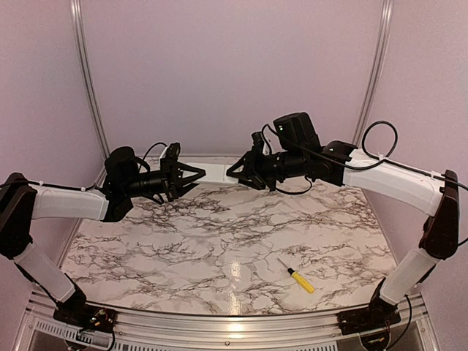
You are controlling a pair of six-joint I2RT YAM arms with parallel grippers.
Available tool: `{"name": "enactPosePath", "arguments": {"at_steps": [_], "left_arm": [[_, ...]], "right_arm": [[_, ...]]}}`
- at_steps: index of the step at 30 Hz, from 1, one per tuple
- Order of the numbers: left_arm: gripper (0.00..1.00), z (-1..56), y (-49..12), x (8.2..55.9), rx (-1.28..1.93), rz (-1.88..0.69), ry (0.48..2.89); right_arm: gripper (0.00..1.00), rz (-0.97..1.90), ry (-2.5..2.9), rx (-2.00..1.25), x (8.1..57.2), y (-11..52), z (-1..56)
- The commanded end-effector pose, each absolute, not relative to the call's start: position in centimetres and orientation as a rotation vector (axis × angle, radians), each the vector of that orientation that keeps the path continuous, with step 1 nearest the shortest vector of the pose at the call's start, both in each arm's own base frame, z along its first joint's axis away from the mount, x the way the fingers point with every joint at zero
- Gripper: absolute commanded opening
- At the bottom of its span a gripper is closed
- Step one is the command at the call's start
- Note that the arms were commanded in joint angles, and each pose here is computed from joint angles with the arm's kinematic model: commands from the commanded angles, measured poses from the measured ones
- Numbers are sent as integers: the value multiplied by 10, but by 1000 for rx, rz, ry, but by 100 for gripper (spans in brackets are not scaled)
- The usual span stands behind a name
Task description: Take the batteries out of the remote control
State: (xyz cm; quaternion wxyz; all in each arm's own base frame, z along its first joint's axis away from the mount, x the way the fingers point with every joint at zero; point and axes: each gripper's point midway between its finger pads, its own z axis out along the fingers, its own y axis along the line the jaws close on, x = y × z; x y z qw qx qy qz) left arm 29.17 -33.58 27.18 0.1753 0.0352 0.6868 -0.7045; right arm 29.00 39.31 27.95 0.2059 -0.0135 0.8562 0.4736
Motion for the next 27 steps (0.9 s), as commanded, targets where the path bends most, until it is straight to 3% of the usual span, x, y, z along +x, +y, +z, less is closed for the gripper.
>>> {"name": "enactPosePath", "arguments": {"at_steps": [1,27], "left_arm": [[0,279,-343,281,166,-2012,1954],[0,278,-341,283,200,-2005,1963]], "right_arm": [[24,1382,2310,-84,287,400,302],[23,1366,2320,-21,284,389,301]]}}
